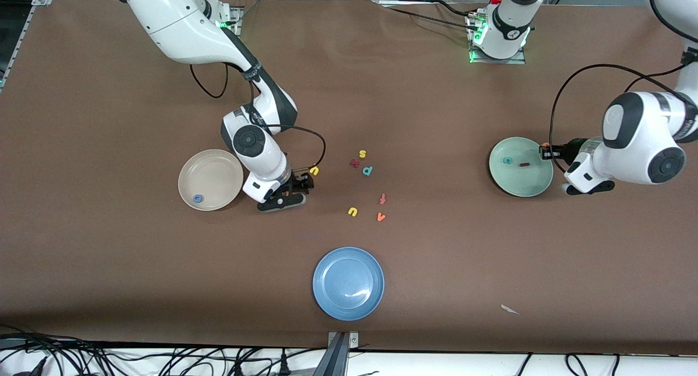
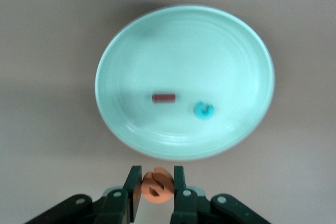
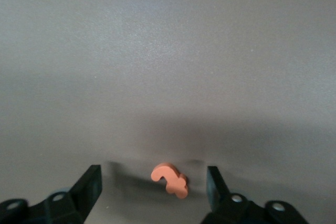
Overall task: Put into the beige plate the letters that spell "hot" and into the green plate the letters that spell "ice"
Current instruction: 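Place the orange a on the green plate while the right gripper reaches letters, then grasp the orange f with the right gripper while the left arm withdraws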
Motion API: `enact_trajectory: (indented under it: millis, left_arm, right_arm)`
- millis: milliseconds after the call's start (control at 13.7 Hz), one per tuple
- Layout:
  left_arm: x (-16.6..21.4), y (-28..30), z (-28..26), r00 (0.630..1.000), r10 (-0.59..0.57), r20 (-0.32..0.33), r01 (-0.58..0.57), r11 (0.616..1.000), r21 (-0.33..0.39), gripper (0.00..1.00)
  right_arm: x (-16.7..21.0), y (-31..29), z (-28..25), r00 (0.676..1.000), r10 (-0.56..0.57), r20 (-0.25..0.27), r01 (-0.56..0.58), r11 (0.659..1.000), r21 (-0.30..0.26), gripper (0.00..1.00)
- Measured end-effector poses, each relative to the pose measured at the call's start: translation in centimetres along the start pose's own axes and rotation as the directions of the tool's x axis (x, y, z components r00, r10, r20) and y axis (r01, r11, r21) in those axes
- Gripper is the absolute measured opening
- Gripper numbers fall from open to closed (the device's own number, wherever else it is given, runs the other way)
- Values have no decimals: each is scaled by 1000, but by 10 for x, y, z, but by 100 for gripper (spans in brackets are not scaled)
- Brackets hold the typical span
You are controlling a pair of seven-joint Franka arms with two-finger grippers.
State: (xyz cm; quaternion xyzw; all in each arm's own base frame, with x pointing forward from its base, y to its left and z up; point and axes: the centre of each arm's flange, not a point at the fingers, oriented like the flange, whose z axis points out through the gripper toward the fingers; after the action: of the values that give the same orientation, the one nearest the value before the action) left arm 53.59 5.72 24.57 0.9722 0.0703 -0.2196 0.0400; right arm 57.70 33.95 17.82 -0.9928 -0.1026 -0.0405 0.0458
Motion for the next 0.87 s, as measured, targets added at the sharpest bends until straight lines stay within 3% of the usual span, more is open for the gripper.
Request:
enact_trajectory:
  millis: [219, 364, 437, 583, 656, 802, 875]
  left_arm:
    - [-11, 9, 62, 999, 21, -34, -22, 1000, -11, 29]
    - [-13, 10, 72, 999, 24, -27, -24, 1000, -13, 29]
    - [-12, 10, 72, 999, 24, -31, -24, 1000, -14, 29]
    - [-7, 10, 62, 998, 22, -63, -23, 1000, -16, 43]
    - [-1, 10, 47, 996, 20, -92, -21, 1000, -15, 54]
    - [6, 8, -1, 990, 13, -142, -14, 1000, -6, 73]
    - [5, 8, -35, 989, 10, -149, -10, 1000, 3, 81]
  right_arm:
    - [0, 2, 4, 1000, 0, 1, 0, 1000, -3, 78]
    - [0, 2, 4, 1000, -2, -1, 2, 1000, -5, 65]
    - [0, 2, 4, 1000, -5, -2, 5, 1000, -7, 65]
    - [0, 4, 4, 1000, -11, -4, 11, 1000, -14, 52]
    - [0, 4, 4, 1000, -12, -3, 12, 1000, -15, 52]
    - [0, 3, 3, 1000, -14, -9, 14, 1000, -14, 38]
    - [0, 3, 3, 1000, -15, -10, 14, 1000, -15, 37]
